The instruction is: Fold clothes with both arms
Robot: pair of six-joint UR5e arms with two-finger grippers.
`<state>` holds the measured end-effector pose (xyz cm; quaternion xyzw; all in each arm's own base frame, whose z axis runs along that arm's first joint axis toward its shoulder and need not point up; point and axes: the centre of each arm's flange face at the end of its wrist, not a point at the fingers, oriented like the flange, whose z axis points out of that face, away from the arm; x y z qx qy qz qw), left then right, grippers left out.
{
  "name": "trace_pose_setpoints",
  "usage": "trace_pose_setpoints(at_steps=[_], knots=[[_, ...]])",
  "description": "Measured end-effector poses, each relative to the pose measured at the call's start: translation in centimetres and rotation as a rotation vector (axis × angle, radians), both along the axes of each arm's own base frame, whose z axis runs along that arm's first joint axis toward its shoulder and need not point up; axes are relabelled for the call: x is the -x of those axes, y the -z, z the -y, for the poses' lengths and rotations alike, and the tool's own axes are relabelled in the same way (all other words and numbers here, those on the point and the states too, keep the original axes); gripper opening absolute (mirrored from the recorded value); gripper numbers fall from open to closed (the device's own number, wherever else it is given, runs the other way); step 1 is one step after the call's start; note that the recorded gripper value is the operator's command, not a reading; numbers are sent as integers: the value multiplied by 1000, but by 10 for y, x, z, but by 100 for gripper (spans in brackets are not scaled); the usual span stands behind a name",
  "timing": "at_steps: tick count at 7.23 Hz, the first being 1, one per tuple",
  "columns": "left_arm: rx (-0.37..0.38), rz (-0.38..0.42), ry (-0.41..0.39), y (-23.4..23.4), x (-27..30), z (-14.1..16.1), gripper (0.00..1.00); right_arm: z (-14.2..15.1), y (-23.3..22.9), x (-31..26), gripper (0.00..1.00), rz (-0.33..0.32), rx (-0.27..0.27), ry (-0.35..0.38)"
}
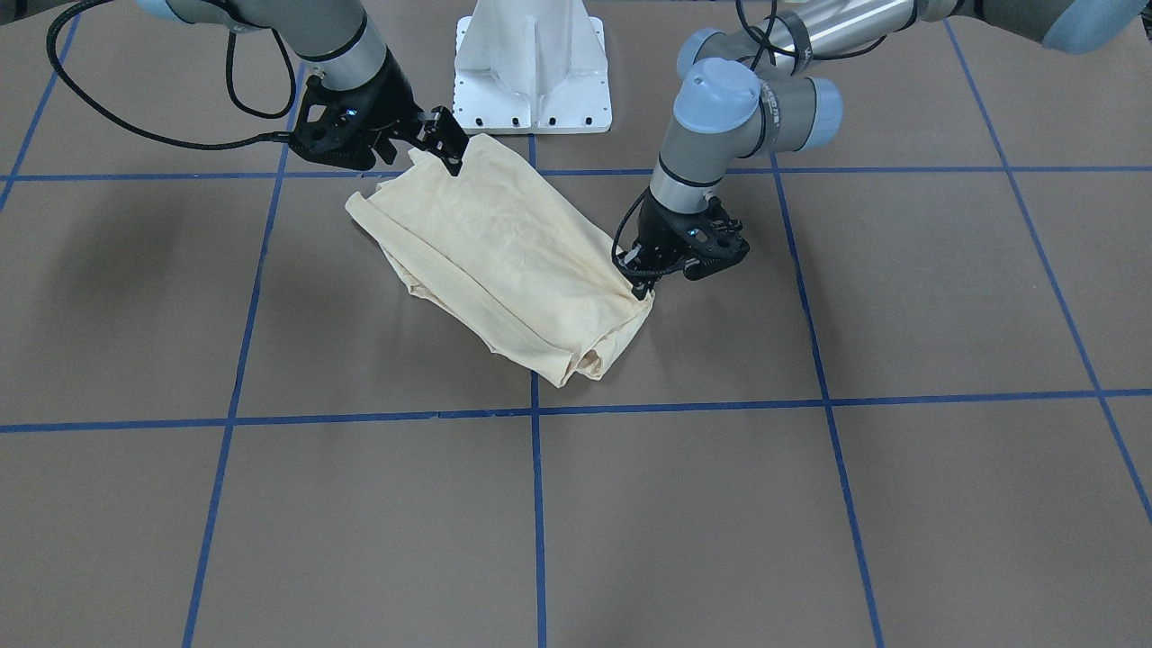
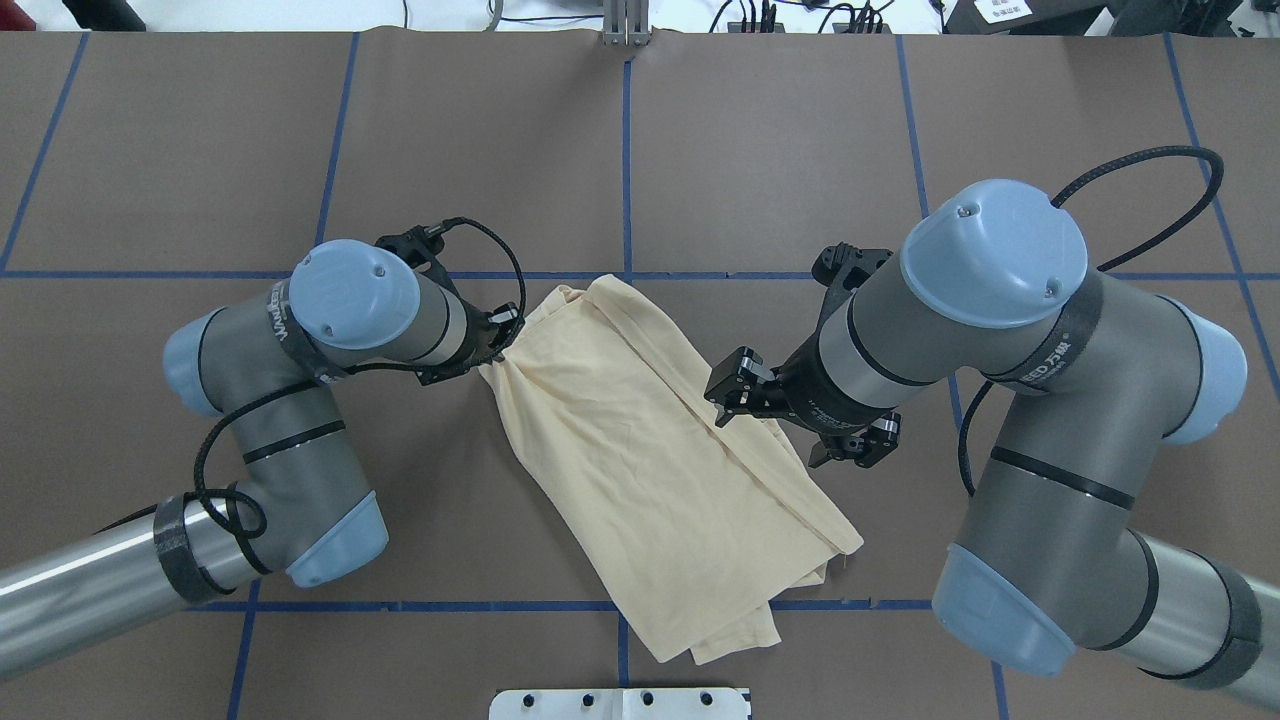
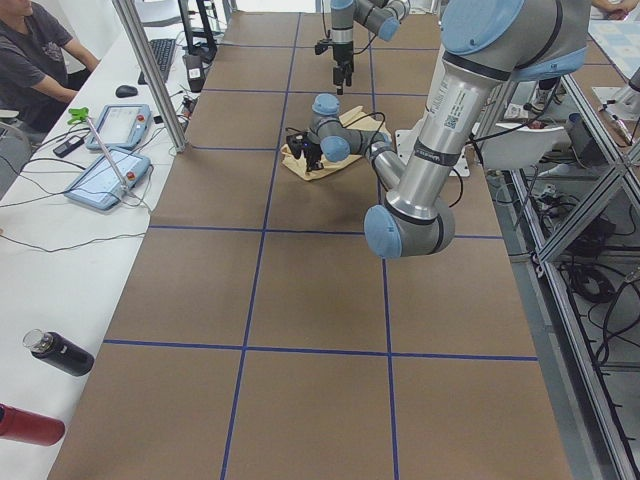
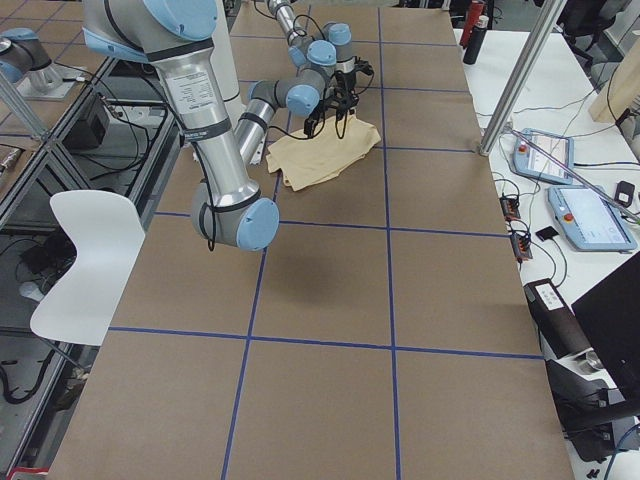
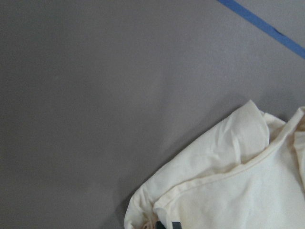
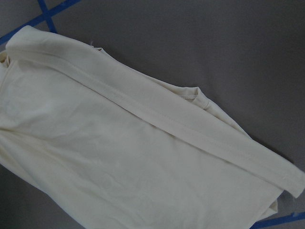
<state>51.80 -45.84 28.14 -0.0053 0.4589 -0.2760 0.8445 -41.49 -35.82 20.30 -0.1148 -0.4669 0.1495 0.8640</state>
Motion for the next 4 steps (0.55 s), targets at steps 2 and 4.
trace_pose_setpoints(at_steps=[2, 4], knots=[[-6, -1, 44, 15, 1, 37, 0, 3, -1, -2, 100, -2, 0, -6], [-15, -10, 83, 37, -2, 75, 0, 6, -1, -4, 100, -3, 0, -15]])
